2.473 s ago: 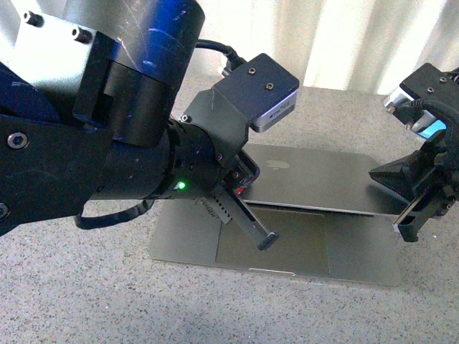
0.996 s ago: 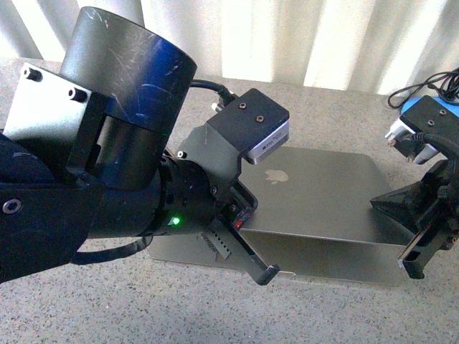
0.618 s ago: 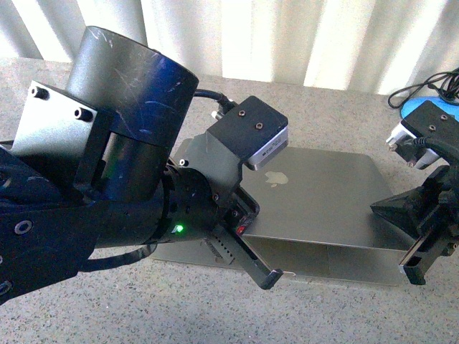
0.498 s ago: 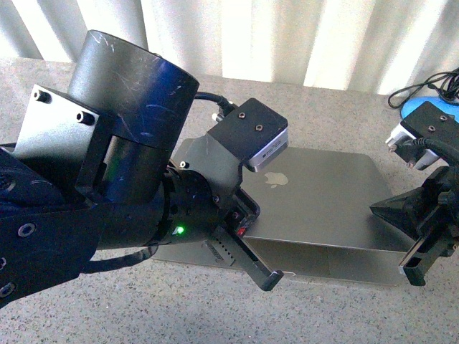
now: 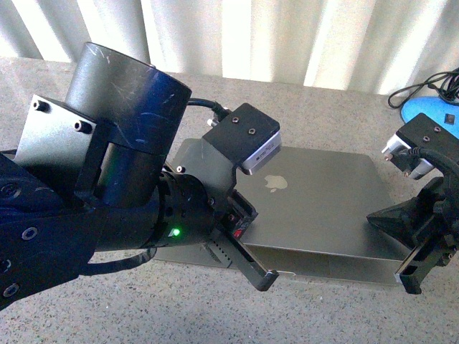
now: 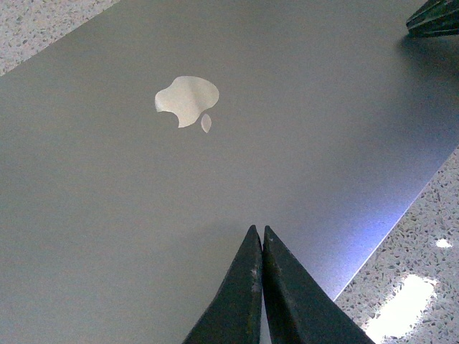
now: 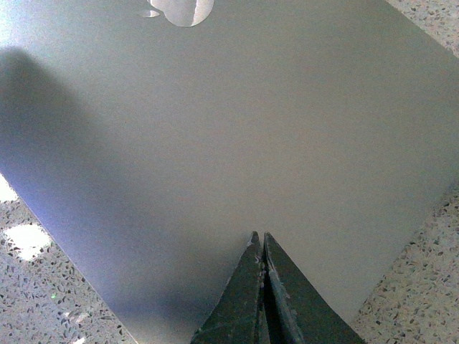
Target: Close laptop
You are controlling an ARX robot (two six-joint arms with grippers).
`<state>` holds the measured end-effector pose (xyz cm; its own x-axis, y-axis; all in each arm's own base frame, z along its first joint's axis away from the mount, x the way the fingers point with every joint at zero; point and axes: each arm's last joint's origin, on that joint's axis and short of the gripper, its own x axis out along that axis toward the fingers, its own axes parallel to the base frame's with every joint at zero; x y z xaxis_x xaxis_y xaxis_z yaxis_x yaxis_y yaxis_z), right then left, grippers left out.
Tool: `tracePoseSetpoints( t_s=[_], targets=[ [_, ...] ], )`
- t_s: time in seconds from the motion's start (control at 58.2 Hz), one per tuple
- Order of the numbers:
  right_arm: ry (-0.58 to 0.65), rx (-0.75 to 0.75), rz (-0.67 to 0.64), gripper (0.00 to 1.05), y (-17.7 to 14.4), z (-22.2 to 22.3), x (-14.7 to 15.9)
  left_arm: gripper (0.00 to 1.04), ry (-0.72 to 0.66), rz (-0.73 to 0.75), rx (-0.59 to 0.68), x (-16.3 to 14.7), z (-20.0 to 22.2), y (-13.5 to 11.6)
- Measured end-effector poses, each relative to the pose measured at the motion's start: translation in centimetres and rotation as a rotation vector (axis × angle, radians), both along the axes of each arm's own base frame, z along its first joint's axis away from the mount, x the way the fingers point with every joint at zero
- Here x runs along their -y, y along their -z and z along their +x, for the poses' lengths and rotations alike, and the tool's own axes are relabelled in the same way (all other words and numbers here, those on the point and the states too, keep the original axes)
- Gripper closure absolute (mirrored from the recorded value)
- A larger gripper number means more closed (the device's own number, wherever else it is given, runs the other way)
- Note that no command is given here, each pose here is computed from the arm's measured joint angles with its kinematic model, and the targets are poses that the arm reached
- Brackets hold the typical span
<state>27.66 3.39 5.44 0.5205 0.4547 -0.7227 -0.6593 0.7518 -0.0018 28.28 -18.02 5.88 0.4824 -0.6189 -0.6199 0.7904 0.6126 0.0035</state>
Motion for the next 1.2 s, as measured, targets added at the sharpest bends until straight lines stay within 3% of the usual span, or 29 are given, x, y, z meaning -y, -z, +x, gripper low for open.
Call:
tracePoseSetpoints(
  t_s=[1.202],
  targets=[
    [-0.003, -0.022, -0.017, 1.04, 0.8, -0.5, 0.1, 1.01, -0.030, -0.058, -0.066, -1.3, -0.6, 1.4]
  ],
)
